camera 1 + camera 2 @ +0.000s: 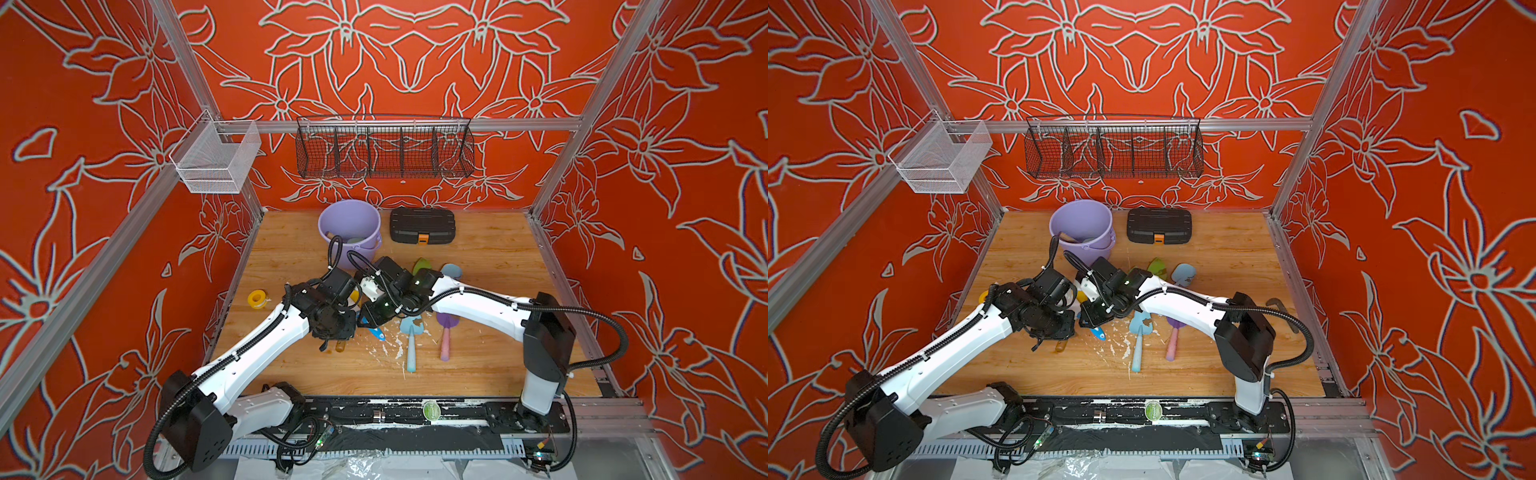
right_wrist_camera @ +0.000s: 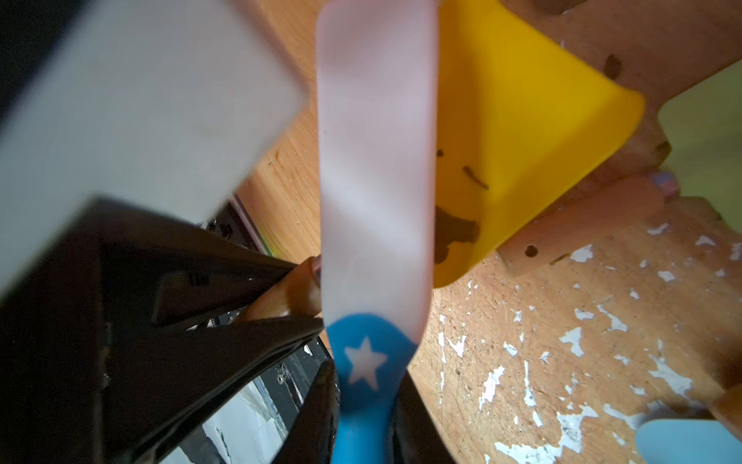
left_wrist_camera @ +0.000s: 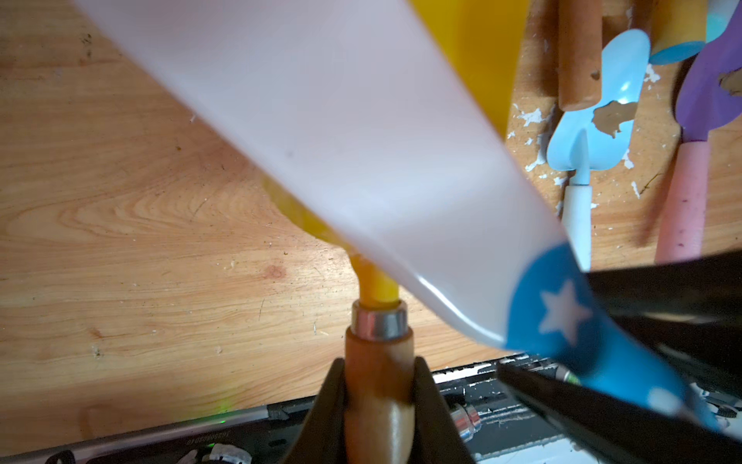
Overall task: Brush the soil off the hand trowel and place it into the bucket
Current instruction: Brush off the soil from the hand trowel.
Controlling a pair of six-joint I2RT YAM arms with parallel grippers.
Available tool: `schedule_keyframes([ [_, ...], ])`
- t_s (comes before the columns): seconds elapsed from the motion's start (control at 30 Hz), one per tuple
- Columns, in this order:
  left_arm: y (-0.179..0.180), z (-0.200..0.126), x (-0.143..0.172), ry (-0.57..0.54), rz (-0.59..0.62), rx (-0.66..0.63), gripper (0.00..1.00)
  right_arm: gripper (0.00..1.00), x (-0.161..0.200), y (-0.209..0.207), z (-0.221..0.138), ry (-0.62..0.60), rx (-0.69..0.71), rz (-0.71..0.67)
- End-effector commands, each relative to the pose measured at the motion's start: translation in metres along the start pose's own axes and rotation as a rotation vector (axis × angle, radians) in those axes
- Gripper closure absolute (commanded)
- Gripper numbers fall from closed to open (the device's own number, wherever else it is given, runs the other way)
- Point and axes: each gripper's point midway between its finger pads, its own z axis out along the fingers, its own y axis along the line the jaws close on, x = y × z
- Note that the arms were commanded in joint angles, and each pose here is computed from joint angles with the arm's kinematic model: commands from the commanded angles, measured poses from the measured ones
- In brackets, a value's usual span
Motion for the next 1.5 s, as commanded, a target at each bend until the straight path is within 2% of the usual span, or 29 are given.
schedule_keyframes([
  [0.0,0.006,0.002,0.001,0.016,-0.007,-0.029,1.00,1.00,-0.004,-0.023,0.007,0.017,0.077,0.009],
  [0.2,0.006,0.001,0.001,0.006,-0.010,-0.029,1.00,1.00,-0.022,-0.046,-0.004,-0.037,0.156,0.023],
  [0.43,0.007,0.003,0.001,0.011,-0.010,-0.036,1.00,1.00,-0.035,-0.029,-0.024,-0.100,0.122,-0.008],
  [0.53,0.008,0.004,0.001,0.013,-0.012,-0.041,1.00,1.00,-0.036,-0.016,-0.028,-0.112,0.059,-0.013],
  [0.7,0.009,0.004,0.001,0.011,-0.013,-0.043,1.00,1.00,-0.027,0.010,-0.025,-0.082,-0.044,-0.034],
  [0.8,0.009,0.004,0.000,0.009,-0.013,-0.043,1.00,1.00,-0.016,0.011,-0.012,-0.039,-0.059,-0.020],
  [0.93,0.011,0.001,-0.001,-0.006,-0.020,-0.044,1.00,1.00,-0.003,-0.002,0.003,0.003,-0.038,0.004],
  [1.07,0.012,0.002,0.000,-0.005,-0.023,-0.046,1.00,1.00,-0.001,-0.026,0.009,0.021,0.050,0.017],
  [1.23,0.012,0.003,0.000,-0.002,-0.026,-0.048,1.00,1.00,-0.027,-0.051,-0.002,-0.042,0.137,0.020],
  [1.47,0.013,0.005,0.001,0.000,-0.028,-0.048,1.00,1.00,-0.067,-0.035,-0.009,-0.094,0.095,-0.023],
])
